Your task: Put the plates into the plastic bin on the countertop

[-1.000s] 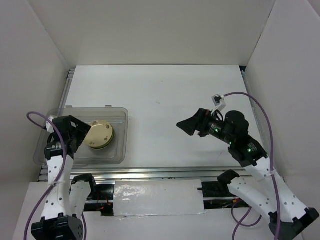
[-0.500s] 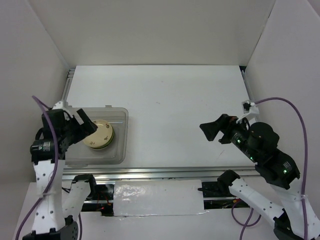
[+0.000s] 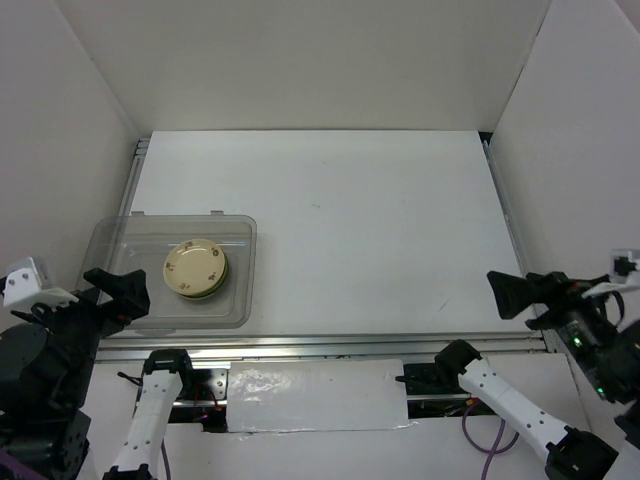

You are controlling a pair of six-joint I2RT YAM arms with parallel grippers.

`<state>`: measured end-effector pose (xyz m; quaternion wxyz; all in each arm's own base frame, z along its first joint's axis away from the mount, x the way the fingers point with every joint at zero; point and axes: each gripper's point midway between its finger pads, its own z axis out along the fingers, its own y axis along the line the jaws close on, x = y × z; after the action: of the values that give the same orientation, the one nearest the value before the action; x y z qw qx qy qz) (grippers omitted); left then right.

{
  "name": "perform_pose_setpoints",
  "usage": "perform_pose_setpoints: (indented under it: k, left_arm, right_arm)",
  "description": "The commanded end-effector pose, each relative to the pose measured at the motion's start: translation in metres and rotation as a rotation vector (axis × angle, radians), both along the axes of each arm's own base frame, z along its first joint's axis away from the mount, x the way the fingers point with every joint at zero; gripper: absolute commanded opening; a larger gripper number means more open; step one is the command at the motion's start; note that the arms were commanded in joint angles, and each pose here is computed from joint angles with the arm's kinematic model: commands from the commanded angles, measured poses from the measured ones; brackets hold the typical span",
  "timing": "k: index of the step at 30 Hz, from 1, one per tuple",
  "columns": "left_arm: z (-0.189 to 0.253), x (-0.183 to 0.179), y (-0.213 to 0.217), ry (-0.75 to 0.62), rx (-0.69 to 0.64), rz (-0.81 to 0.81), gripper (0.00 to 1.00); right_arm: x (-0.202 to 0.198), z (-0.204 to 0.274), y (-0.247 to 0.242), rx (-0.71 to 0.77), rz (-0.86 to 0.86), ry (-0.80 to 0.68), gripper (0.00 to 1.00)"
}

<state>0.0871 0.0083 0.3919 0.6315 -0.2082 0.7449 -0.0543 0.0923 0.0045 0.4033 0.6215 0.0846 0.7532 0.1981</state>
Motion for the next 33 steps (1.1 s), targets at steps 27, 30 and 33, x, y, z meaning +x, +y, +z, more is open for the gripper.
perform_pose_setpoints:
  k: [27, 30, 33]
  left_arm:
    - [-0.045, -0.041, 0.041, 0.023, -0.074, 0.261, 0.99]
    - [-0.046, -0.036, 0.039, 0.031, -0.065, 0.243, 0.99]
    - [-0.047, -0.030, 0.033, 0.038, -0.057, 0.204, 0.99]
  right_arm:
    - [-0.073, 0.002, -0.032, 0.055, -0.062, -0.114, 1.00]
    - [-0.071, 0.002, -0.031, 0.051, -0.060, -0.113, 1.00]
    - [-0.068, 0.002, -0.028, 0.046, -0.050, -0.118, 1.00]
